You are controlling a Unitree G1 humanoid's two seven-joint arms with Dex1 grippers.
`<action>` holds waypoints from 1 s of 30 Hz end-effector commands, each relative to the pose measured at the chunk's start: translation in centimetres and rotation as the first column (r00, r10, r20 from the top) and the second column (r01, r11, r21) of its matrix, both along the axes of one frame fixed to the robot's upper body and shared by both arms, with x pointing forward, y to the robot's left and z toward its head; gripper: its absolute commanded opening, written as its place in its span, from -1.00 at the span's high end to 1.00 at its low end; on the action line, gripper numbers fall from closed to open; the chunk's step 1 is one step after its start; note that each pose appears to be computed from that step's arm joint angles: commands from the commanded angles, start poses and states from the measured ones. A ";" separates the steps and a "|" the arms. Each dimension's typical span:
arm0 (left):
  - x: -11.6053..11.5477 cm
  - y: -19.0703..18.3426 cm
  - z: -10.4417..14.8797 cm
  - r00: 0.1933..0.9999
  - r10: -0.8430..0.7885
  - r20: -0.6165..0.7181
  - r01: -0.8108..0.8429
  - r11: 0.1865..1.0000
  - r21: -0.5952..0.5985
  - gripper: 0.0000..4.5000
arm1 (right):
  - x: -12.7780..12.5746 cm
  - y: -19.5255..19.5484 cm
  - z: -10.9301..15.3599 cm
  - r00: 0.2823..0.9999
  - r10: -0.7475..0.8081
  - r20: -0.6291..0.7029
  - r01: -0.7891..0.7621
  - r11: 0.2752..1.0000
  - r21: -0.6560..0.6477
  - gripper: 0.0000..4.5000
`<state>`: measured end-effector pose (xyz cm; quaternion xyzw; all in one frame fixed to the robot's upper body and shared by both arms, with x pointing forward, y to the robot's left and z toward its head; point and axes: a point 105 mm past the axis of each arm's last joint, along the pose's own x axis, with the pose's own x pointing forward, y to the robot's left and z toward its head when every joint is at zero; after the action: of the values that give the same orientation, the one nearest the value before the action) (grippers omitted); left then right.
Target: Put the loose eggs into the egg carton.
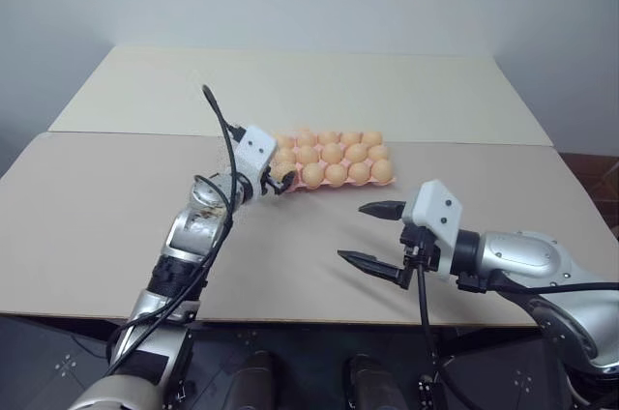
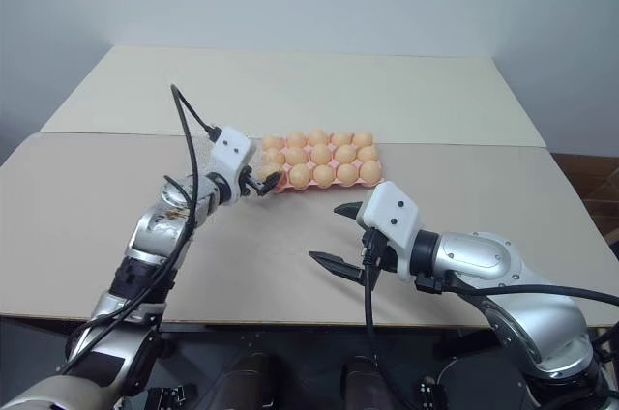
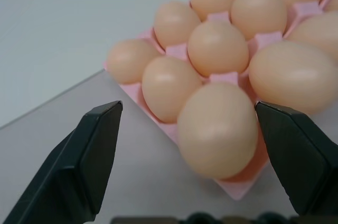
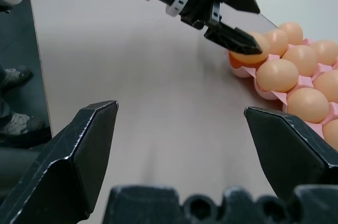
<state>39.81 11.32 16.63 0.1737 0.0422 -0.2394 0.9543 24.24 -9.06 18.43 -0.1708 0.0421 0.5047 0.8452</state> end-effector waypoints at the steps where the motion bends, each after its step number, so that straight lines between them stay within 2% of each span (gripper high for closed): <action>1: -0.9 0.6 3.2 0.994 0.021 0.108 -0.017 0.999 -0.035 -0.92 | -0.3 0.0 1.6 0.997 0.006 0.072 -0.007 1.000 0.023 -1.00; 5: -2.5 1.1 5.2 0.988 0.018 0.156 -0.002 0.995 -0.104 -0.92 | -0.1 -0.1 1.9 0.997 -0.014 0.073 0.009 0.998 0.061 -1.00; 8: -4.4 1.6 5.7 0.983 0.010 0.186 0.023 0.984 -0.176 -0.92 | 0.4 -0.7 2.1 0.991 -0.091 0.096 0.081 0.991 0.108 -1.00; 12: -7.0 2.4 4.0 0.987 0.068 0.144 -0.025 0.959 -0.281 -0.92 | 1.3 -2.2 1.3 0.969 -0.231 0.083 0.216 0.963 0.159 -1.00; 17: -9.3 3.9 1.8 0.974 0.193 0.117 -0.152 0.944 -0.293 -0.92 | 1.6 -3.3 -0.3 0.928 -0.360 0.095 0.335 0.918 0.211 -1.00; 19: -10.2 4.5 0.8 0.963 0.242 0.116 -0.200 0.936 -0.288 -0.92 | 1.7 -3.5 -0.7 0.905 -0.409 0.117 0.366 0.889 0.274 -1.00; 24: -11.7 5.3 -0.6 0.944 0.308 0.121 -0.262 0.920 -0.293 -0.92 | 1.7 -4.7 -1.0 0.824 -0.535 0.186 0.428 0.803 0.414 -1.00; 25: -11.9 5.3 -0.8 0.938 0.325 0.118 -0.272 0.905 -0.325 -0.92 | 1.8 -5.4 -1.0 0.789 -0.590 0.172 0.464 0.756 0.462 -1.00; 30: -13.8 4.7 -1.8 0.938 0.326 0.118 -0.255 0.880 -0.401 -0.92 | 0.8 -7.1 -3.2 0.727 -0.663 0.179 0.526 0.704 0.477 -1.00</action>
<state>26.53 16.66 12.85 0.0020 -0.0181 -0.0693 0.9974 25.39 -15.77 13.96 -0.0487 -0.1149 0.1720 0.9772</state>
